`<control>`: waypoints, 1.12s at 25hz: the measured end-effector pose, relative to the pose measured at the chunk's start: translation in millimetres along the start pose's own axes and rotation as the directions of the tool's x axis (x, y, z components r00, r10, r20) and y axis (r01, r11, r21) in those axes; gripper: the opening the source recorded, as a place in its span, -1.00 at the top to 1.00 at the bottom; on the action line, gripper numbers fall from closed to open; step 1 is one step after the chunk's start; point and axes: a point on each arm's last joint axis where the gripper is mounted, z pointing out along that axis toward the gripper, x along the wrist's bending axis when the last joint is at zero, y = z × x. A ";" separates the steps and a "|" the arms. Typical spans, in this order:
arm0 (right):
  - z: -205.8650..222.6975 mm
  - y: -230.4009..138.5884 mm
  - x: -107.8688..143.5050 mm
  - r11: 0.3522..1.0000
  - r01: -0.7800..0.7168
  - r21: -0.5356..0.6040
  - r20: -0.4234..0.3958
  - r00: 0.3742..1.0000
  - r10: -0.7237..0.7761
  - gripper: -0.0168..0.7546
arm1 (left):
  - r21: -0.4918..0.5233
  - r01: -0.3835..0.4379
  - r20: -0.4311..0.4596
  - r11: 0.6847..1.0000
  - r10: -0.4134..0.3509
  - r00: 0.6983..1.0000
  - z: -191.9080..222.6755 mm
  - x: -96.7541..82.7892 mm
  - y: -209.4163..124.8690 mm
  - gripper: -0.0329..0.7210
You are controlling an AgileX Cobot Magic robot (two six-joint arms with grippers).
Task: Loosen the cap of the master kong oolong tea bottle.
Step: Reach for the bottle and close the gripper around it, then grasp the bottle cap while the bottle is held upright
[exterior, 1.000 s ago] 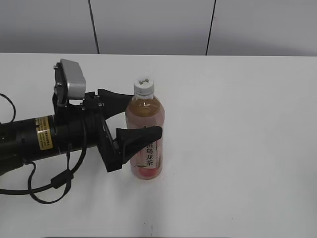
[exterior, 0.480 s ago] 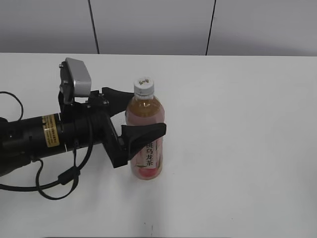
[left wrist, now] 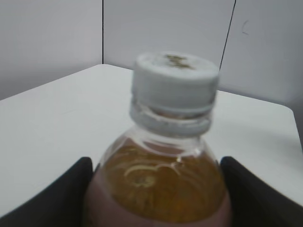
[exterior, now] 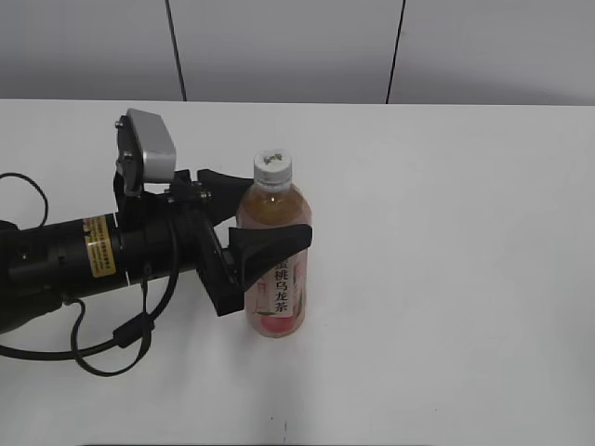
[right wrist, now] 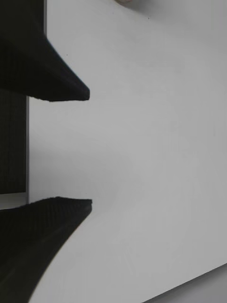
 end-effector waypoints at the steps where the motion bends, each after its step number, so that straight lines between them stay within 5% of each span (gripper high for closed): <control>1: 0.0 0.0 0.0 1.000 0.000 0.000 0.000 1.000 0.000 -0.29 | 0.000 0.000 0.000 1.000 0.000 1.000 0.0 0.0 0.0 -0.33; 18: -1.8 2.8 -0.1 1.000 0.000 -0.023 0.001 1.000 0.000 -0.29 | 0.000 0.000 -0.001 1.000 0.000 1.000 0.0 0.1 0.0 -0.33; 23: -7.7 33.3 -1.4 0.986 0.002 -0.167 0.008 1.000 -0.001 -0.29 | 0.000 0.000 -0.001 1.000 0.000 1.000 0.0 0.1 0.0 -0.33; 28: 33.5 72.9 4.3 0.995 0.081 -0.064 -0.088 0.992 -0.087 -0.25 | 0.000 0.000 -0.001 1.000 0.000 1.000 0.0 0.1 0.0 -0.33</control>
